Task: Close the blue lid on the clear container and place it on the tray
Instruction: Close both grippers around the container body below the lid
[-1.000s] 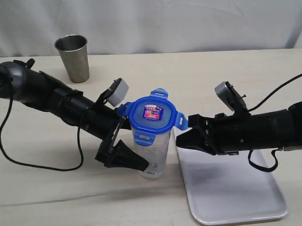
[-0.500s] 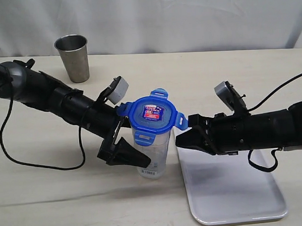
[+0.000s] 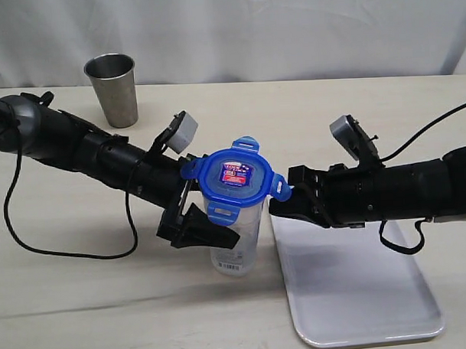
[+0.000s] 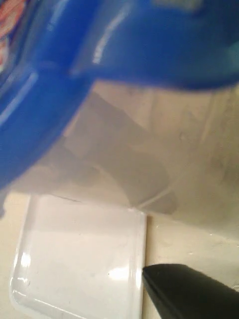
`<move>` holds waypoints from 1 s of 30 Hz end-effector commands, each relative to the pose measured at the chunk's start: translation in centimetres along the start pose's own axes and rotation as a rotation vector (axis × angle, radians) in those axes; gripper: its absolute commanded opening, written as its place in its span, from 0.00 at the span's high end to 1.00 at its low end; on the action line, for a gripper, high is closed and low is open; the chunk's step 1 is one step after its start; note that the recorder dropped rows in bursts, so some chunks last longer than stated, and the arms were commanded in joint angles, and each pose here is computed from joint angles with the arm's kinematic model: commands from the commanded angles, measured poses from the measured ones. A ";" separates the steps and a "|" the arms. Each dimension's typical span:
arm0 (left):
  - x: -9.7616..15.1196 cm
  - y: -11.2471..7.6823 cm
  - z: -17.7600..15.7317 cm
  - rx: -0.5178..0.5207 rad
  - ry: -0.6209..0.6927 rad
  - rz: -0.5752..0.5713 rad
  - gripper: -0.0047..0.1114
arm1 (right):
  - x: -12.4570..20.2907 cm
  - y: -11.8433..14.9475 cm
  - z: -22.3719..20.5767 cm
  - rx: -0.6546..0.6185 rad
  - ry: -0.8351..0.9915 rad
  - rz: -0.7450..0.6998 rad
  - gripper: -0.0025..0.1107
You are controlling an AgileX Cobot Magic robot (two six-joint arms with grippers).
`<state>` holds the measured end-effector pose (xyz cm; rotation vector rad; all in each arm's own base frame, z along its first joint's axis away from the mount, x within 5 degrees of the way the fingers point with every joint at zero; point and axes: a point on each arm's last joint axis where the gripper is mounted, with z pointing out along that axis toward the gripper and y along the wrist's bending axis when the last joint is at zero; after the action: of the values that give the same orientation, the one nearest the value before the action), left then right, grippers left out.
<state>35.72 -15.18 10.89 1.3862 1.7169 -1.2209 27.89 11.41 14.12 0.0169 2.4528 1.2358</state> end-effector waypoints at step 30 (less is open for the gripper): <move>0.1 -0.2 0.1 0.031 0.021 0.046 0.05 | -0.1 0.2 0.0 -0.007 -0.003 -0.066 0.94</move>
<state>35.51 -15.06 10.66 1.4323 1.7213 -1.2114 27.88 11.42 14.13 -0.0315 2.4406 1.2216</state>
